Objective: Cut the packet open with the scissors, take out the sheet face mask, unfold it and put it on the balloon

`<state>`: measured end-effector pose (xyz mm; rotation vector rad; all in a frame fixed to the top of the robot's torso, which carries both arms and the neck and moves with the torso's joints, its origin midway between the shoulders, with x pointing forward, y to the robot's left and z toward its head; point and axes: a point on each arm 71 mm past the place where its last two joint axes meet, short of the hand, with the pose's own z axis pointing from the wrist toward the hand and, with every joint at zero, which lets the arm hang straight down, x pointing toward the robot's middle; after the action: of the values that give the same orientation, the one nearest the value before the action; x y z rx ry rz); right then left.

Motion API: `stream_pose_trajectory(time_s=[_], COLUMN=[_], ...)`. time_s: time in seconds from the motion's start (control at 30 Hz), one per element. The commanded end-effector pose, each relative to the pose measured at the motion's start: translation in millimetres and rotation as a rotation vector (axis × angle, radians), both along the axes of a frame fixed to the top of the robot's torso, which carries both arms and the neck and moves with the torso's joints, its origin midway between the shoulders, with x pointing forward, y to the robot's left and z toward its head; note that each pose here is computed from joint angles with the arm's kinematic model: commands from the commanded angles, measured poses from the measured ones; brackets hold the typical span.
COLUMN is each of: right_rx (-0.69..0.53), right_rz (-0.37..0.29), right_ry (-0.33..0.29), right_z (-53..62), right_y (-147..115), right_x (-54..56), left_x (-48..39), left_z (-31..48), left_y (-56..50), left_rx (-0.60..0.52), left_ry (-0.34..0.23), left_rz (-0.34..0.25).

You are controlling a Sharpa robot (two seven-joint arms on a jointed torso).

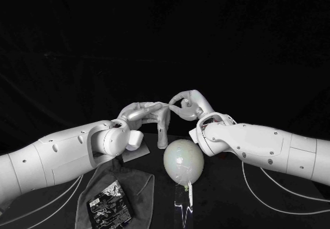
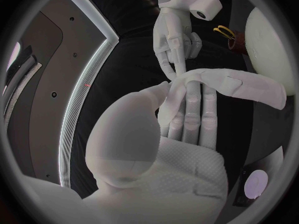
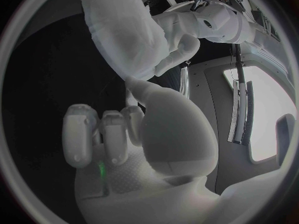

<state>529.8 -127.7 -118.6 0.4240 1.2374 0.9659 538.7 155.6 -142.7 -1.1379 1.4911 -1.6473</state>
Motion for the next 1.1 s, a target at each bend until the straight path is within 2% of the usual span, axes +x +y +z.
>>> stream_pose_trajectory(time_s=[0.03,0.3,0.57,0.83,1.1], right_rx=[-0.016,-0.014,-0.001,0.000,-0.009], right_rz=[-0.001,-0.006,-0.027,-0.023,-0.023], right_ry=[-0.023,-0.077,-0.139,-0.151,-0.143], right_z=[1.8,5.5,13.0,16.7,16.5], right_y=[0,0,-5,-7,-7], right_x=[0.3,-0.9,-0.6,-1.2,-0.1], left_x=[-1.3,-2.4,-0.6,1.3,1.0], left_z=[2.8,2.4,1.5,0.4,0.2], left_y=[-2.7,-4.2,1.0,5.8,5.4], left_rx=[-0.027,-0.014,0.015,0.038,0.043], left_ry=[-0.015,-0.015,-0.019,-0.026,-0.034], left_rz=[-0.027,-0.042,-0.020,0.018,0.024])
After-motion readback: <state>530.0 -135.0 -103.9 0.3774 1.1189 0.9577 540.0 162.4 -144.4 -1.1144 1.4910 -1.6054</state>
